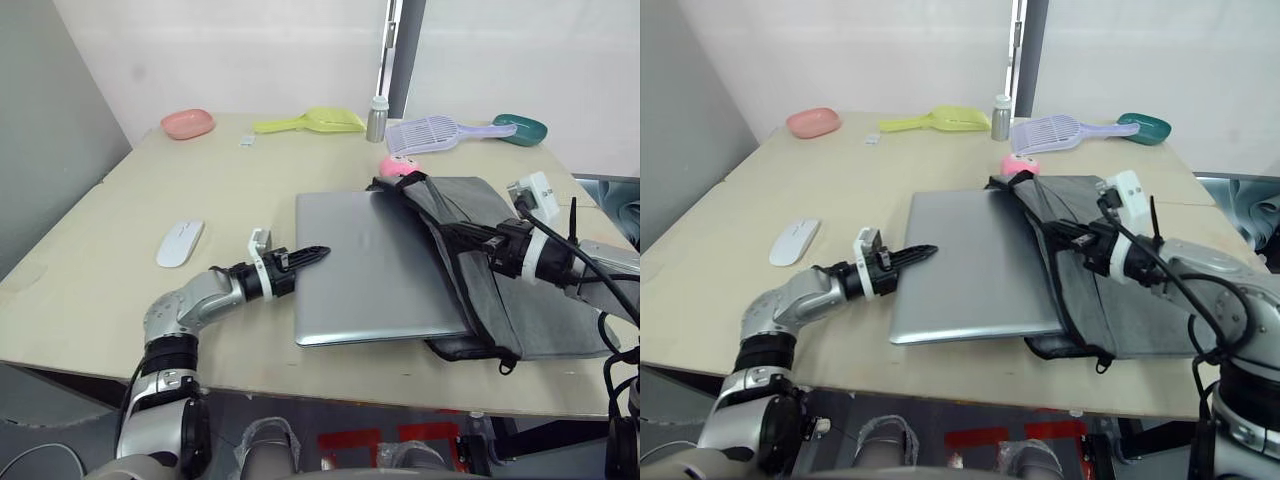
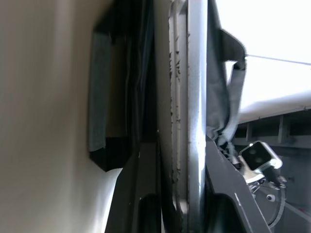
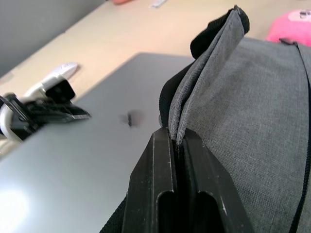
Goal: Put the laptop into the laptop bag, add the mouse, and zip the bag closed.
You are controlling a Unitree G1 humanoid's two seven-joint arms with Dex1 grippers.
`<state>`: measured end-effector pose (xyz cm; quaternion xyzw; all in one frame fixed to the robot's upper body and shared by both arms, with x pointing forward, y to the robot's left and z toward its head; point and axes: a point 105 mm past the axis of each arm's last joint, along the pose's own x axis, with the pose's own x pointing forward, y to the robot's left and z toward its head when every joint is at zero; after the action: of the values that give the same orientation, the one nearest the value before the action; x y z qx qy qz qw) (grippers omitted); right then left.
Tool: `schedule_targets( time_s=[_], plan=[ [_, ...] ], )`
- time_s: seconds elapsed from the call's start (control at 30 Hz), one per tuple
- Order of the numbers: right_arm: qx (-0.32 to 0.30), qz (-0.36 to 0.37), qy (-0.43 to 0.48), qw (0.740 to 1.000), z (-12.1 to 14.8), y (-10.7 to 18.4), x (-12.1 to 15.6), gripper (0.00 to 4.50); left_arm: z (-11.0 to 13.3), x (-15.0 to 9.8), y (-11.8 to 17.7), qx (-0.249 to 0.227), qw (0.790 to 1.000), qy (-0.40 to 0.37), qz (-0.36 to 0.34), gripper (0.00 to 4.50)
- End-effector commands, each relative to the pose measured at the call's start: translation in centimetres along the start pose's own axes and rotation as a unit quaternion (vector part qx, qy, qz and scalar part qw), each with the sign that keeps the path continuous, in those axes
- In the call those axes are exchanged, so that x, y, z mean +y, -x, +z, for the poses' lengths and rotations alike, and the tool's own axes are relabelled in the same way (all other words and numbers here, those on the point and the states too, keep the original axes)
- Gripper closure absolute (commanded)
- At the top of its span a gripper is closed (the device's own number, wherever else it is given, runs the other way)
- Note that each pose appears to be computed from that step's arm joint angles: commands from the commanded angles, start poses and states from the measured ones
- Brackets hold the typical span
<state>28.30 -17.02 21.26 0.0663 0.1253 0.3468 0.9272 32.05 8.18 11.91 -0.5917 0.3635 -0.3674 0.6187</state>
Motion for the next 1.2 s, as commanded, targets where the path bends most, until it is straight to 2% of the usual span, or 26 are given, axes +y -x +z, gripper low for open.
schedule_targets(
  time_s=[0.03,0.3,0.5,0.8,1.2],
  plan=[
    [-0.042,0.039,0.001,0.998,1.3,-1.1,2.3,4.46,-0.5,-2.9,-0.7,0.007,0.998,-0.024,-0.056,4.2],
    [-0.065,0.056,-0.084,0.993,-0.5,-3.6,4.8,4.46,-0.6,-3.7,-1.0,0.004,0.997,-0.05,-0.057,4.2],
    [-0.087,0.075,-0.116,0.987,0.0,-4.3,6.2,4.46,-2.3,-2.4,-1.7,0.05,0.994,-0.091,-0.022,4.2],
    [-0.093,0.094,-0.152,0.98,-0.1,-5.3,7.9,4.46,-2.1,-2.6,-2.7,0.043,0.994,-0.087,-0.041,4.2],
    [-0.087,0.127,-0.191,0.969,-0.5,-5.5,9.7,4.46,-3.6,-2.6,-3.2,0.055,0.99,-0.119,-0.048,4.2]
  ],
)
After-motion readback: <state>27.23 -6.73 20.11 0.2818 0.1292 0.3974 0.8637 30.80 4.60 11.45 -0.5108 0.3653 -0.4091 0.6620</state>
